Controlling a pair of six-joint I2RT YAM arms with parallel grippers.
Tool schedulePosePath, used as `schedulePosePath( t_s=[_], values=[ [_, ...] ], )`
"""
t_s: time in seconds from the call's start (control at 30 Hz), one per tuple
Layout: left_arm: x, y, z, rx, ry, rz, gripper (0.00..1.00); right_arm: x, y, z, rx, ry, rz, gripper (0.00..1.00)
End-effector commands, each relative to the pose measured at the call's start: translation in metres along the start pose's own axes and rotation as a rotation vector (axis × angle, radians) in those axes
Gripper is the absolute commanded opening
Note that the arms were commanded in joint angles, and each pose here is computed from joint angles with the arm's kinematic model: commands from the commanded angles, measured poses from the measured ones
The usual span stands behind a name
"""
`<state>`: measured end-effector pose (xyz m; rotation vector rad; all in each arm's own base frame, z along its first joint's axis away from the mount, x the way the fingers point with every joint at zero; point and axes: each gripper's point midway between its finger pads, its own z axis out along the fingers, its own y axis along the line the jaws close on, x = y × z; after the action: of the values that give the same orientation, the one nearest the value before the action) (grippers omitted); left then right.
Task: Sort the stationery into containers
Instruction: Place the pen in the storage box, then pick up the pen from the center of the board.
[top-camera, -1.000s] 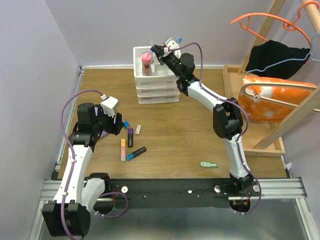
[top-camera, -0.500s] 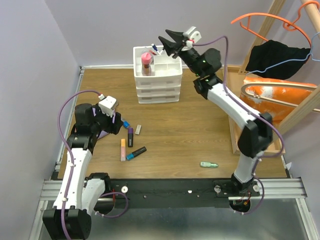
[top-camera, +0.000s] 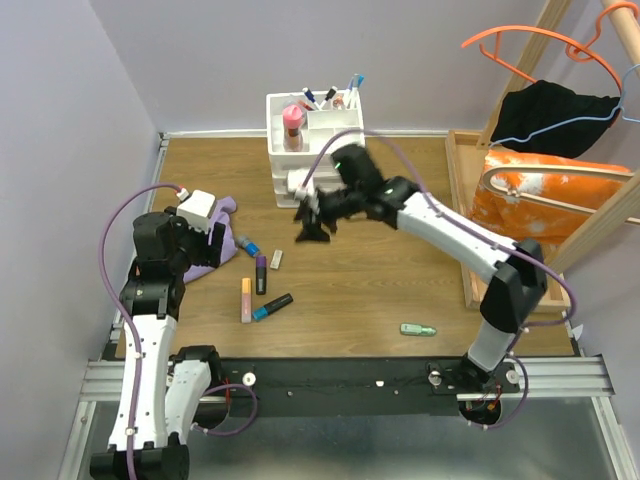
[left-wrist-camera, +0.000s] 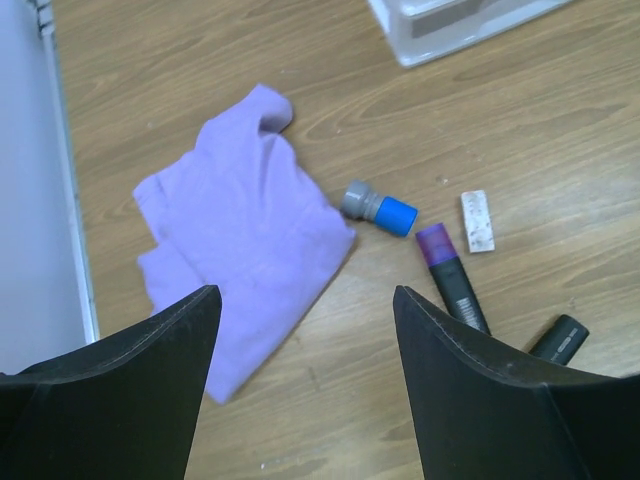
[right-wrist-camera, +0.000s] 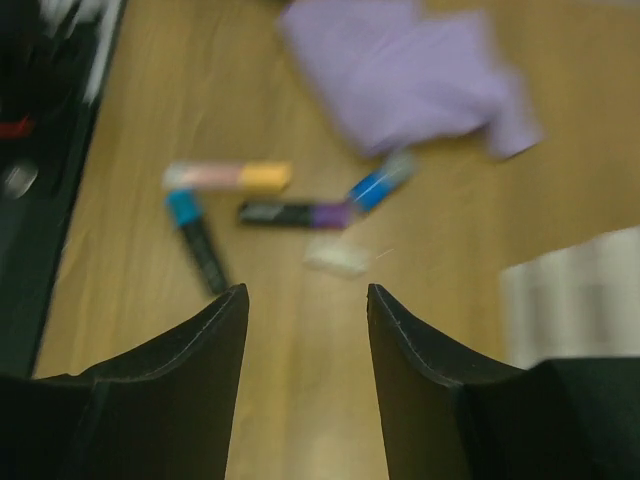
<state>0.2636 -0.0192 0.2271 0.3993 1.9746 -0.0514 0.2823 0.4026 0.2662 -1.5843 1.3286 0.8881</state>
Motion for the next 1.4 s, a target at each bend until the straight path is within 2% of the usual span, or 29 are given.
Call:
schedulePosePath(
  t_s=[0.0, 0.13, 0.2, 0.23, 0.57, 1.0, 1.07, 1.1, 1.13, 1.23, 1.37],
  values=[
    [0.018, 0.018, -0.014, -0.138, 0.088, -0.100, 0.79, 0.096, 0.105, 0.021, -0.291, 0.356, -0.010, 0.60],
    [0.021, 0.024, -0.013, -0.158, 0.176, -0.223, 0.79, 0.106, 0.123, 0.051, -0.368, 0.393, -0.058, 0.61],
    [0.016, 0.022, -0.011, -0.141, 0.155, -0.262, 0.79, 0.103, 0.128, 0.064, -0.397, 0.399, -0.072, 0.61],
    [0.015, 0.024, -0.011, -0.150, 0.143, -0.271, 0.79, 0.114, 0.132, 0.073, -0.419, 0.425, -0.063, 0.61],
    [0.008, 0.031, -0.022, -0.187, 0.108, -0.282, 0.80, 0.146, 0.142, 0.124, -0.461, 0.483, -0.093, 0.61],
    [0.011, 0.025, -0.020, -0.145, 0.105, -0.332, 0.79, 0.190, 0.132, 0.166, -0.369, 0.529, -0.064, 0.59],
    [0.013, 0.025, -0.020, -0.146, 0.107, -0.337, 0.79, 0.199, 0.133, 0.170, -0.353, 0.547, -0.069, 0.51],
    [0.013, 0.024, -0.020, -0.141, 0.107, -0.338, 0.80, 0.201, 0.134, 0.170, -0.351, 0.554, -0.072, 0.42],
    [0.012, 0.024, -0.020, -0.140, 0.106, -0.336, 0.80, 0.201, 0.135, 0.169, -0.353, 0.558, -0.073, 0.25],
    [0.011, 0.025, -0.020, -0.139, 0.107, -0.338, 0.80, 0.183, 0.136, 0.152, -0.357, 0.550, -0.093, 0.08],
    [0.008, 0.023, -0.017, -0.115, 0.095, -0.324, 0.80, 0.118, 0.127, 0.104, -0.324, 0.467, -0.178, 0.01]
  ],
)
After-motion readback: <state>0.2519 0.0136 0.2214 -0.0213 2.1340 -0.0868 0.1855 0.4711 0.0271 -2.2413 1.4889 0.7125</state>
